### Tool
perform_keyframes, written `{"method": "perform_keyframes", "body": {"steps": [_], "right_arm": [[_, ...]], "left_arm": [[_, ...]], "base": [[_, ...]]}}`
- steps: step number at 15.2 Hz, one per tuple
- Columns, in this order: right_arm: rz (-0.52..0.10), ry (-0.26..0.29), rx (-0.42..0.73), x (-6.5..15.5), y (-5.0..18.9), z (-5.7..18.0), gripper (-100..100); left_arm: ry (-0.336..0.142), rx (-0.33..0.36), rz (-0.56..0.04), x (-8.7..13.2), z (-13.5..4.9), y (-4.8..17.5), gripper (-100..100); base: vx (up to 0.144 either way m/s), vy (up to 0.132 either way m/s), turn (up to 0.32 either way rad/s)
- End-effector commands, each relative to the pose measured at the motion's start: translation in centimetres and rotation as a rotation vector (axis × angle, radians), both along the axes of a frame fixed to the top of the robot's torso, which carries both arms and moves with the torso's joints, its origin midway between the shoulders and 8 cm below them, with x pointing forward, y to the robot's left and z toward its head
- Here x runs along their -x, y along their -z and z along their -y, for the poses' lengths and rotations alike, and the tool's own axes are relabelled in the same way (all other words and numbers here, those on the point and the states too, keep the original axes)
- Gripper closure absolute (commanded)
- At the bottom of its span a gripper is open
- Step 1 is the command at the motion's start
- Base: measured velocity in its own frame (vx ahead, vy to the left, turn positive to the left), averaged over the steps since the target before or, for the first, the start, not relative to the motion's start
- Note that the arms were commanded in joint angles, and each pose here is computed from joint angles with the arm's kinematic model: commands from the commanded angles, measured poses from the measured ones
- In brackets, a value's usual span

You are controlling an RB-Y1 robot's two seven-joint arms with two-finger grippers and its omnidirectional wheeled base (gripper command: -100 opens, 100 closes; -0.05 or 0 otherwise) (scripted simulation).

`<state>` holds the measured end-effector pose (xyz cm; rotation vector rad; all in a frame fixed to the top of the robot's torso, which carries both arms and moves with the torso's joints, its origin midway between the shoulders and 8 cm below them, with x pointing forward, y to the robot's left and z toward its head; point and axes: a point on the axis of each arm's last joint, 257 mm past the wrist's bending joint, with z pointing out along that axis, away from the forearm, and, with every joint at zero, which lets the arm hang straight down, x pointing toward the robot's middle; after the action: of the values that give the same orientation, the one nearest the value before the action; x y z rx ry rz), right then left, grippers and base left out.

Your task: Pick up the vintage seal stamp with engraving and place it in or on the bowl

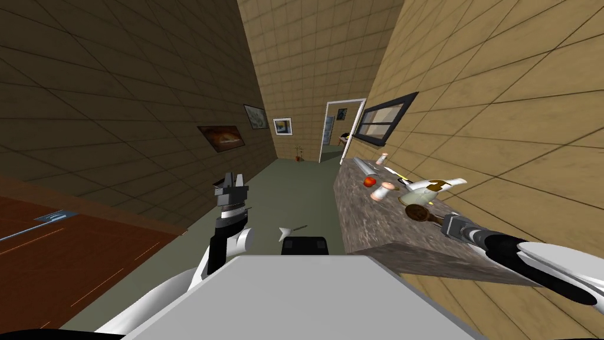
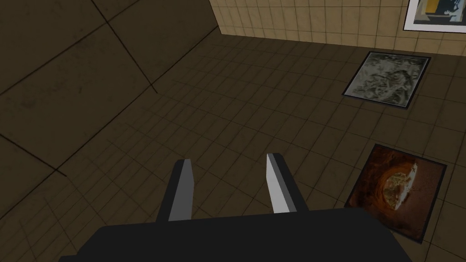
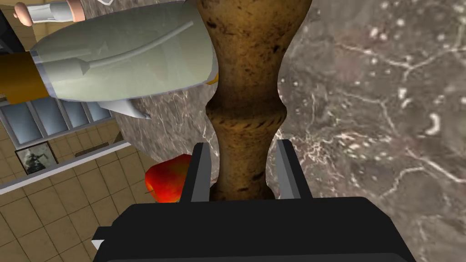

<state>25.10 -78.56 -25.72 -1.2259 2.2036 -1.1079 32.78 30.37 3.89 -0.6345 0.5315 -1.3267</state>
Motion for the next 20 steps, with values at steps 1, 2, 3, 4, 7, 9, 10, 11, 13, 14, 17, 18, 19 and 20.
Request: {"method": "perform_keyframes", "body": {"steps": [1,2,3,4,7,9,10,11,13,14,17,18,19,20], "right_arm": [[0.032,0.016,-0.013,-0.7,-1.4,0.4,100],[0.048,0.025,-0.025,-1.0,-2.0,0.5,100],[0.056,0.03,-0.033,-1.1,-2.2,0.6,100],[0.073,0.041,-0.05,-1.3,-2.6,0.7,100],[0.118,0.077,-0.109,-1.6,-3.1,0.7,100],[0.142,0.094,-0.147,-1.8,-3.3,0.5,100],[0.156,0.1,-0.17,-2.0,-3.4,0.3,100],[0.164,0.102,-0.184,-2.2,-3.5,0.1,100],[0.159,0.099,-0.173,-2.2,-3.6,0.3,100],[0.163,0.1,-0.178,-2.3,-3.6,0.2,-100],[0.162,0.101,-0.178,-2.2,-3.6,0.2,-100],[0.162,0.101,-0.178,-2.2,-3.6,0.2,-100],[0.158,0.088,-0.179,-2.8,-5.1,0.3,-100],[0.158,0.088,-0.179,-2.8,-5.1,0.3,-100]], "left_arm": [[0.0,0.0,0.0,0.0,0.0,0.0,0],[0.0,0.0,0.0,0.0,0.0,0.0,0],[0.0,0.0,0.0,0.0,0.0,0.0,0],[0.0,0.0,0.0,0.0,0.0,0.0,0],[0.0,0.0,0.0,0.0,0.0,0.0,0],[0.0,0.0,0.0,0.0,0.0,0.0,0],[0.0,0.0,0.0,0.0,0.0,0.0,0],[0.0,0.0,0.0,0.0,0.0,0.0,0],[0.0,0.0,0.0,0.0,0.0,0.0,0],[0.0,0.0,0.0,0.0,0.0,0.0,0],[0.0,0.0,0.0,0.0,0.0,0.0,0],[0.0,0.0,0.0,0.0,0.0,0.0,0],[0.0,0.0,0.0,0.0,0.0,0.0,0],[0.0,0.0,0.0,0.0,0.0,0.0,0]], "base": [[-0.12,-0.172,-0.093],[-0.135,-0.19,-0.091],[-0.136,-0.196,-0.06],[-0.137,-0.2,-0.056],[-0.131,-0.211,-0.084],[-0.14,-0.219,-0.058],[-0.119,-0.214,-0.028],[-0.106,-0.186,0.003],[-0.083,-0.118,0.027],[-0.024,-0.035,0.003],[-0.008,-0.011,-0.001],[0.0,0.0,0.0],[0.016,0.008,-0.08],[0.033,0.019,-0.09]]}}
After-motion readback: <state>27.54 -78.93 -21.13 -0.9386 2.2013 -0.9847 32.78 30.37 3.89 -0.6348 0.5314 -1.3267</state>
